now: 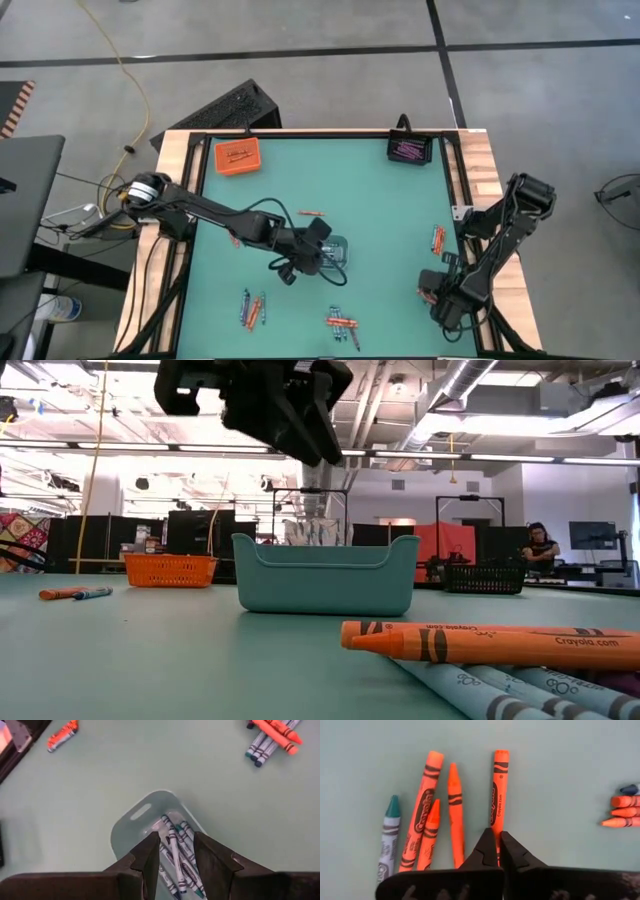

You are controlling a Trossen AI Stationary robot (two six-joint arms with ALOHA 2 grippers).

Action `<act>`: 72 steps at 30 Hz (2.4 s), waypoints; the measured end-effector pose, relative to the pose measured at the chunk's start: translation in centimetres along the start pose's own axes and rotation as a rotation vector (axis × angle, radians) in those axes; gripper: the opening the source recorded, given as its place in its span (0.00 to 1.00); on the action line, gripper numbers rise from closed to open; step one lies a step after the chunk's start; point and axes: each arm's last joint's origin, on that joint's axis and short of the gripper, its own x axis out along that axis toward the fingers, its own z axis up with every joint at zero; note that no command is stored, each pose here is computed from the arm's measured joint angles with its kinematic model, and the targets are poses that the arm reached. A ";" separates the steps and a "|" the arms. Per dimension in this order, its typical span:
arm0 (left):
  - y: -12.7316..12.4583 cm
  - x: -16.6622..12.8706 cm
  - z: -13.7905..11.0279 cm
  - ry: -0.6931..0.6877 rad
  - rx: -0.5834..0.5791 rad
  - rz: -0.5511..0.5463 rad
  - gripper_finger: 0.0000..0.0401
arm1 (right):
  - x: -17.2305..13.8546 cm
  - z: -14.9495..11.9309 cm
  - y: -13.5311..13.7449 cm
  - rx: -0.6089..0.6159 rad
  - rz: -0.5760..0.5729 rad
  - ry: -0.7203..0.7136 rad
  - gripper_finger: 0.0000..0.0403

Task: Sort crayons
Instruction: Put the orange crayon into the orange bin

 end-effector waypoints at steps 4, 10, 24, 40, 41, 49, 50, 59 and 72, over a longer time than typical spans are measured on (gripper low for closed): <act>0.2 -0.8 0.1 0.000 -0.007 0.007 0.27 | -0.5 0.1 -0.4 0.005 0.011 -0.002 0.00; 0.2 -1.0 0.0 0.006 -0.012 0.006 0.27 | -1.8 0.2 -1.2 0.009 0.045 -0.078 0.00; 1.6 -0.9 0.2 -0.079 -0.040 0.036 0.27 | -4.6 2.5 -3.3 -0.041 0.045 -0.458 0.00; 5.6 -2.1 0.9 -0.342 -0.169 0.197 0.27 | -11.1 7.8 -4.4 -0.307 -0.191 -0.890 0.00; 6.0 -2.2 0.9 -0.371 -0.185 0.200 0.27 | -11.6 8.1 -4.3 -0.322 -0.205 -0.912 0.00; 7.1 -2.9 1.7 -0.516 -0.190 0.253 0.27 | -14.1 10.0 -3.9 -0.434 -0.321 -1.058 0.00; 7.2 -3.1 1.8 -0.533 -0.187 0.264 0.27 | -14.3 10.2 -3.9 -0.442 -0.327 -1.068 0.00; 6.8 -3.8 3.4 -0.625 -0.062 0.367 0.27 | -15.6 11.7 -3.9 -0.480 -0.379 -1.143 0.00; 6.1 -4.2 4.4 -0.664 0.009 0.420 0.22 | -16.3 12.9 -4.2 -0.502 -0.376 -1.193 0.00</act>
